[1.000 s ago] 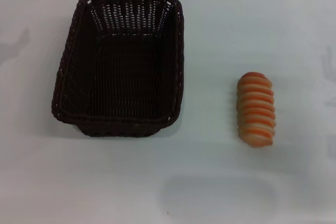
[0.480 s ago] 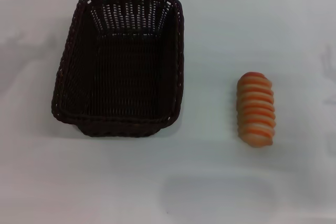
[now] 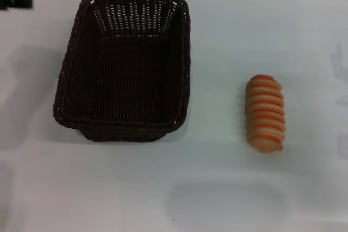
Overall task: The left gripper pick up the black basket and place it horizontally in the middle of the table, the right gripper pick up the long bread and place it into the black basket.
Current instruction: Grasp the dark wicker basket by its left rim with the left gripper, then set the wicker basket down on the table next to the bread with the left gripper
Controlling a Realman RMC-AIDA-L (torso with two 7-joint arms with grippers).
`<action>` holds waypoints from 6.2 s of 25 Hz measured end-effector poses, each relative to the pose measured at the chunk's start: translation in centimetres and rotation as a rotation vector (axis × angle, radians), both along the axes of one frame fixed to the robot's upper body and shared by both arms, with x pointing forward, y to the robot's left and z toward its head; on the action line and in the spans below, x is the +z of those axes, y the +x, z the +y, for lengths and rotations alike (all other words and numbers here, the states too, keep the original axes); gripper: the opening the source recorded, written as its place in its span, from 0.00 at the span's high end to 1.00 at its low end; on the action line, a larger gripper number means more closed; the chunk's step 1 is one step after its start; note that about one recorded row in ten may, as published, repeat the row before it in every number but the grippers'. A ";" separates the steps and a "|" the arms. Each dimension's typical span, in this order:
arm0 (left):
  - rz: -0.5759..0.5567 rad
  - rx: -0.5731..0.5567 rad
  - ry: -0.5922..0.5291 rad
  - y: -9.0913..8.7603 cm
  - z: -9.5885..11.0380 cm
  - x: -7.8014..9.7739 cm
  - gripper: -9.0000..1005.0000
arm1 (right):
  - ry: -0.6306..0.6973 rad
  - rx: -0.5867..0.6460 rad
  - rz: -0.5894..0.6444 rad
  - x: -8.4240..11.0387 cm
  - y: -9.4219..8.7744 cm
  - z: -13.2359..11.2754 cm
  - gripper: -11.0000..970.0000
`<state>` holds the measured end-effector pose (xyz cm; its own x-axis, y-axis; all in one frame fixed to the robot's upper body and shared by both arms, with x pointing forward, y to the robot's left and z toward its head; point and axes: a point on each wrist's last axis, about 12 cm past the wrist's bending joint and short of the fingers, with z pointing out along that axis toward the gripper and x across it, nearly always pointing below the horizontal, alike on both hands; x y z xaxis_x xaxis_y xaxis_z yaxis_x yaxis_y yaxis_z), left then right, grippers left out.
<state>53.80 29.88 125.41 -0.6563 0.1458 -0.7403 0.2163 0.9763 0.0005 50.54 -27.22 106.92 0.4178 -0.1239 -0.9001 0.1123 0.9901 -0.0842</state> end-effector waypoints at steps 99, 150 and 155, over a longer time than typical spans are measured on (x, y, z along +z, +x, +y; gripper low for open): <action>0.153 -0.130 0.252 1.8 -4.3 -5.1 0.79 | -0.022 -0.020 -0.042 0.3 -0.5 -0.5 0.30; -0.043 -1.254 -0.007 4.8 -1.2 -0.7 0.80 | 0.036 -0.211 0.094 -2.5 -6.2 -0.9 0.30; -0.036 -1.281 -0.055 5.3 -1.9 -1.7 0.80 | 0.037 -0.215 0.097 -2.6 -6.5 -0.9 0.30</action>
<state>59.09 27.96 123.71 -0.0502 0.6242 -0.7796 0.9975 0.0709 -0.0075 44.04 -28.13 104.27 0.2964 -0.1669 -0.9404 0.3143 0.9468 -0.0690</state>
